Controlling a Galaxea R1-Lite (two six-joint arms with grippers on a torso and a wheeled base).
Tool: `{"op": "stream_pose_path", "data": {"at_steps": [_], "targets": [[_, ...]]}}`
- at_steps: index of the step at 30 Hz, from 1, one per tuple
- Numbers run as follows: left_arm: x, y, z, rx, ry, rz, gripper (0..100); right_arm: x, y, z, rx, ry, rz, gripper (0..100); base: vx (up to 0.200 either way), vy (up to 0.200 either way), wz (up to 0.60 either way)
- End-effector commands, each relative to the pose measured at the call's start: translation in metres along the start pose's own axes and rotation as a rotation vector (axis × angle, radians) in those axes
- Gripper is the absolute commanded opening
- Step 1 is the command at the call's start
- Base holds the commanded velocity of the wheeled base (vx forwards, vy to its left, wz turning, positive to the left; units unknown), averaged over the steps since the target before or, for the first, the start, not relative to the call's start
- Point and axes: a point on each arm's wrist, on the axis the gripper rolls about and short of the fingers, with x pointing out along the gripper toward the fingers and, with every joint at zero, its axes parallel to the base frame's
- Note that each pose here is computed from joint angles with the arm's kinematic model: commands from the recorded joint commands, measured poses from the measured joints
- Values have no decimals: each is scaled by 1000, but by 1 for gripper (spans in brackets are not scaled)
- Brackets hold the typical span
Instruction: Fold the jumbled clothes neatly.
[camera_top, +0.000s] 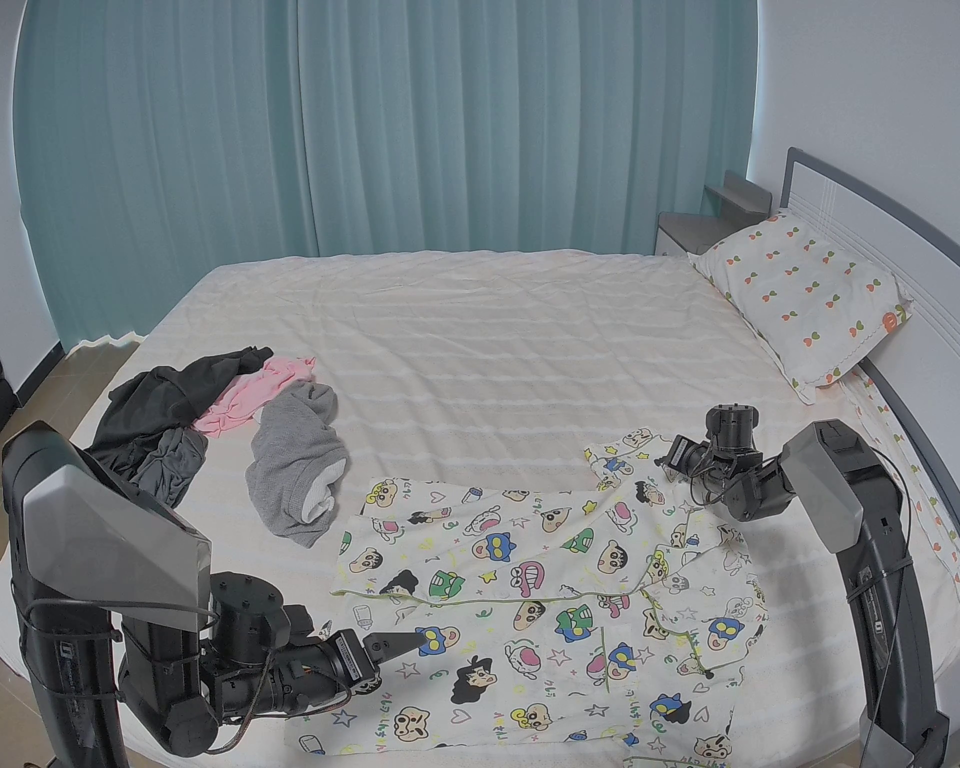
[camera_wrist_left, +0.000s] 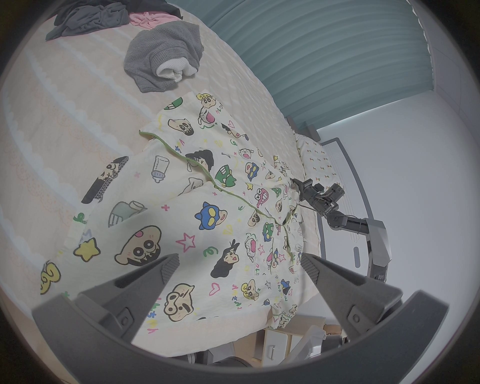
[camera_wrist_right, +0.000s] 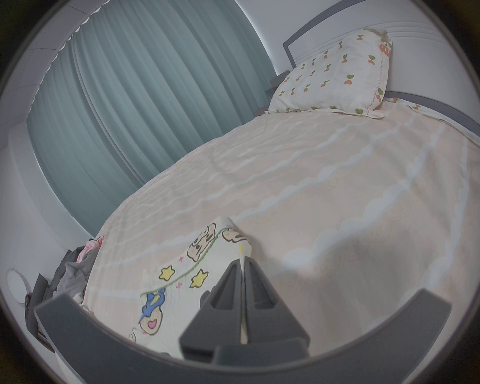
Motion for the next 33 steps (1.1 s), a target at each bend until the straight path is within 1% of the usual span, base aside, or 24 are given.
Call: {"op": "stream_pose_path", "data": {"at_steps": [1,6,14,18,19,20,23,24,25,26,29,31,33], "targets": [[0,-1,1,5,-10,-14,100,6,-4,-2,0,-26,-12,0,0,0,0],[0,-1,1,5,-10,-14,100,12,-6,0,4,-67,-30,0,0,0,0],[0,-1,1,3,-10,-14,100,9,-8,11,9,-85,-39,0,0,0,0],[0,-1,1,5,-10,-14,100,8,-10,11,5,-86,-91,0,0,0,0],[0,-1,1,5,-10,-14,100,8,-10,11,5,-86,-91,0,0,0,0],[0,-1,1,3,-10,-14,100,8,-11,12,6,-85,-97,100,0,0,0],[0,-1,1,3,-8,-15,100,3,-12,24,13,-110,-106,100,0,0,0],[0,-1,1,3,-8,-15,100,3,-12,24,13,-110,-106,100,0,0,0],[0,-1,1,3,-7,-15,100,-2,-12,36,20,-129,-109,100,0,0,0],[0,-1,1,1,-9,-16,100,-12,-14,48,25,-142,-122,100,0,0,0],[0,-2,2,1,-11,-17,100,-38,-19,67,57,-136,-150,100,0,0,0],[-1,-2,3,-1,-16,-17,100,-61,-20,75,98,-123,-157,100,0,0,0],[0,-2,4,0,-24,-18,100,-74,-18,77,114,-122,-155,100,0,0,0]]}}
